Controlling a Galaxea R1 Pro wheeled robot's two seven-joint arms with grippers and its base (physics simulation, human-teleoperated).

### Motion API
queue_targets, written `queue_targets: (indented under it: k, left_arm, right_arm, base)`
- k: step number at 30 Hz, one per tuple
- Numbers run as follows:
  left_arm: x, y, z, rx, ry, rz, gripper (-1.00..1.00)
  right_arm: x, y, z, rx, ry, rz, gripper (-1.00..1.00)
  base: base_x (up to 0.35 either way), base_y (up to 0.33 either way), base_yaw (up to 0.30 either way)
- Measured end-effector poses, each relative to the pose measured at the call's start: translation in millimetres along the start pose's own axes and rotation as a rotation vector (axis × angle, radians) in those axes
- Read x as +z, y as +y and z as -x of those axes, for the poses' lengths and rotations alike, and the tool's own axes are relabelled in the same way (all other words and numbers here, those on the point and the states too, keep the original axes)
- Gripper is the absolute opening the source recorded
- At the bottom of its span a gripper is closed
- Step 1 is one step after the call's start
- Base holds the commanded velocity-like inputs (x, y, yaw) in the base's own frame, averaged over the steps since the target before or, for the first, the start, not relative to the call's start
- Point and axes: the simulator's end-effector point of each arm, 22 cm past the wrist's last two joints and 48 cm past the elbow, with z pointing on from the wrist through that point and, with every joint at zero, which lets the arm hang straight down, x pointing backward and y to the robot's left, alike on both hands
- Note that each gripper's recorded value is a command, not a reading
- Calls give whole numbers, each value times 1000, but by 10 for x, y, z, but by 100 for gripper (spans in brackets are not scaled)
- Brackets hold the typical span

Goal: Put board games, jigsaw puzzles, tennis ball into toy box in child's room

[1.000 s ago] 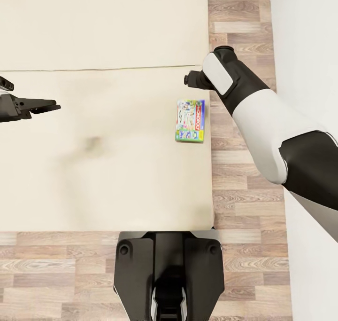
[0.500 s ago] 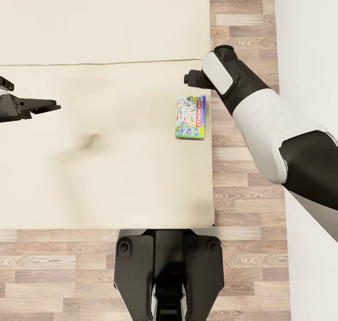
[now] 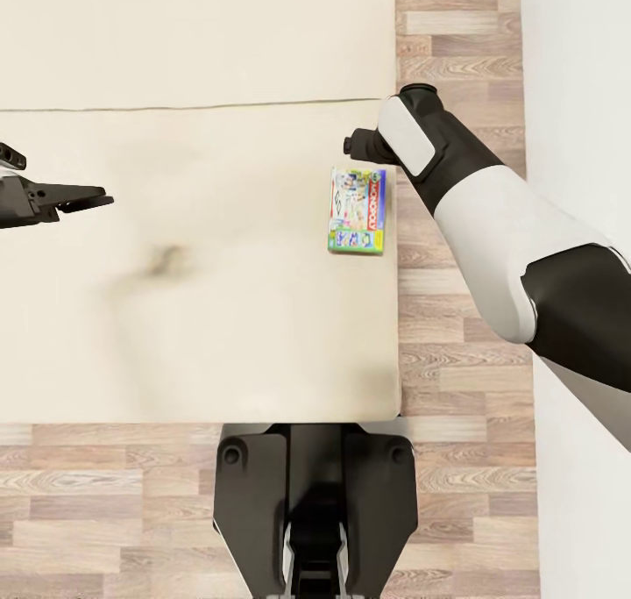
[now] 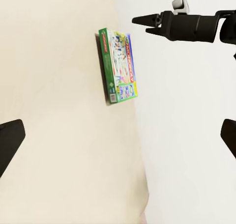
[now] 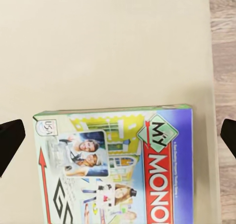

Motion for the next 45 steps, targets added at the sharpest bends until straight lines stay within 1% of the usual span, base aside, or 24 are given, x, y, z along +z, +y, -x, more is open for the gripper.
queue_targets:
  k: [11, 14, 17, 23, 26, 33, 37, 39, 45]
  left_arm:
    - [52, 93, -83, -15, 10, 1, 100]
    - [66, 119, -107, -19, 13, 2, 100]
    - [77, 146, -132, -23, 17, 3, 100]
    - [99, 198, -178, -31, 22, 5, 100]
    - [111, 224, -201, -36, 25, 6, 100]
    - [138, 285, -255, -45, 31, 8, 100]
    - [155, 319, -288, -51, 35, 9, 100]
    - [163, 336, -304, -53, 37, 10, 100]
    - [184, 385, -350, -61, 41, 11, 100]
  right_arm:
    - [106, 20, -87, -4, 10, 12, 100]
    - [125, 52, -92, -4, 8, 25, 100]
    - [125, 111, -65, -6, -3, 47, 100]
    - [133, 164, -21, -6, -19, 65, 100]
    - [136, 186, 1, -7, -27, 72, 100]
    - [194, 190, -40, -7, -25, 74, 100]
    - [234, 189, -79, -20, -23, 70, 100]
    - [253, 179, -90, -45, -28, 58, 100]
    - [295, 159, -100, -93, -44, 33, 100]
  base:
    - [0, 0, 0]
    - [0, 0, 0]
    - [0, 0, 0]
    - [0, 0, 0]
    - [0, 0, 0]
    - [0, 0, 0]
    - [0, 0, 0]
    - [0, 0, 0]
    - [0, 0, 0]
